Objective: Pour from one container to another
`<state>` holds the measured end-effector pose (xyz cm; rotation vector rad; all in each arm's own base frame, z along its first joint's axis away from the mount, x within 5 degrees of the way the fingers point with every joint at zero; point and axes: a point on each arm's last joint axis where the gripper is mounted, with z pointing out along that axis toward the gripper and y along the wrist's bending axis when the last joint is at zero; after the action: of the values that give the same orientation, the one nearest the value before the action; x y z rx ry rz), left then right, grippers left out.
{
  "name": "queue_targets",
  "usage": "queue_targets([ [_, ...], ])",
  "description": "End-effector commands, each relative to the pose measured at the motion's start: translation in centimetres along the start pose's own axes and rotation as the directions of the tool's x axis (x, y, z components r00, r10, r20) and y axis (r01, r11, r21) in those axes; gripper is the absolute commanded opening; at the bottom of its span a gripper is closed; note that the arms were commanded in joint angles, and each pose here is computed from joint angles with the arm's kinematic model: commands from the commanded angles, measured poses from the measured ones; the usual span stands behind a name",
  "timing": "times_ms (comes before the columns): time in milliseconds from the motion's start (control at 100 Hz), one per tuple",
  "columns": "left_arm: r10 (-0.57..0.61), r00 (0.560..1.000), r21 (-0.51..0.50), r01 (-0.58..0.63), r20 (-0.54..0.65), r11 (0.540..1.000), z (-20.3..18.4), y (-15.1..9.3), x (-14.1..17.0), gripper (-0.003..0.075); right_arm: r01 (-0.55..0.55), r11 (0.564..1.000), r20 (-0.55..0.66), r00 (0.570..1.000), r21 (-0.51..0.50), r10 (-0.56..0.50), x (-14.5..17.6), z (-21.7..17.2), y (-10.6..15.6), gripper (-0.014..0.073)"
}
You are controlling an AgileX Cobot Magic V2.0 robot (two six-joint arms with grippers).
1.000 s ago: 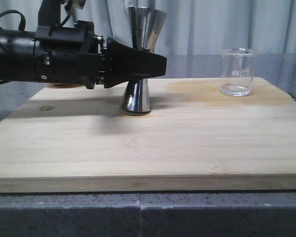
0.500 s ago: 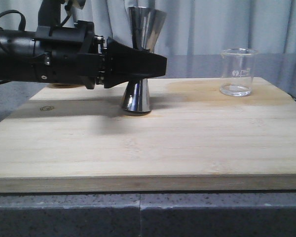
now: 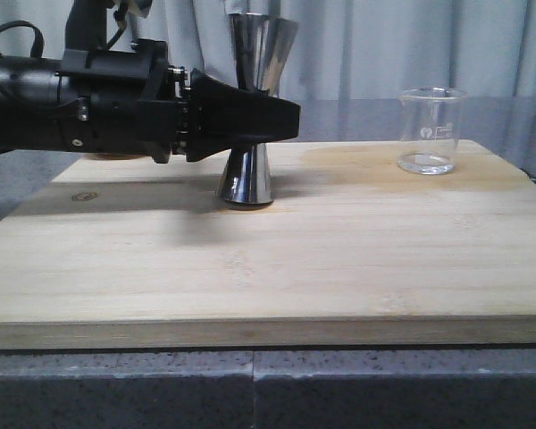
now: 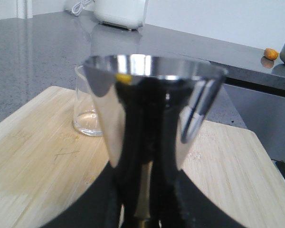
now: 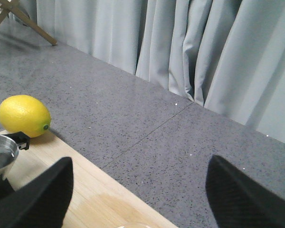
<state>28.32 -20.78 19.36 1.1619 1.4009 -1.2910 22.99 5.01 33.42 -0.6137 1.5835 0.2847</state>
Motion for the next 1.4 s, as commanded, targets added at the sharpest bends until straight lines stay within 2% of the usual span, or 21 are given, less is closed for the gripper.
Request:
queue_targets([
  [0, 0.008, 1.0, 0.028, -0.008, -0.007, 1.0, -0.01, -0.64, -0.34, -0.0018, -0.034, 0.999, 0.078, 0.996, -0.007, 0.035, -1.55, -0.11, -0.19, 0.0522],
  [540, 0.013, 1.0, 0.037, -0.012, -0.017, 0.999, -0.02, -0.72, -0.25, -0.0015, -0.034, 0.999, 0.078, 0.996, -0.007, 0.035, -1.54, -0.11, -0.19, 0.0522],
  [610, 0.013, 1.0, 0.038, -0.013, -0.018, 0.999, -0.02, -0.73, -0.24, 0.001, -0.034, 0.999, 0.078, 0.996, -0.007, 0.035, -1.54, -0.11, -0.19, 0.0522],
  [740, -0.01, 1.0, 0.038, 0.011, -0.019, 0.999, -0.02, -0.73, -0.24, 0.0118, -0.034, 0.999, 0.078, 0.996, -0.007, 0.035, -1.54, -0.11, -0.19, 0.0522],
  [810, -0.012, 1.0, 0.038, 0.013, -0.019, 0.999, -0.02, -0.73, -0.24, 0.015, -0.034, 0.999, 0.078, 0.996, -0.007, 0.035, -1.54, -0.11, -0.19, 0.0522],
  [1260, -0.012, 1.0, 0.042, 0.013, -0.025, 0.999, -0.02, -0.78, -0.19, 0.0154, -0.034, 0.999, 0.078, 0.996, -0.007, 0.035, -1.54, -0.11, -0.19, 0.0522],
  [1390, -0.017, 1.0, 0.042, 0.018, -0.025, 0.999, -0.02, -0.78, -0.19, 0.021, -0.034, 0.999, 0.078, 0.996, -0.007, 0.035, -1.54, -0.11, -0.19, 0.0522],
])
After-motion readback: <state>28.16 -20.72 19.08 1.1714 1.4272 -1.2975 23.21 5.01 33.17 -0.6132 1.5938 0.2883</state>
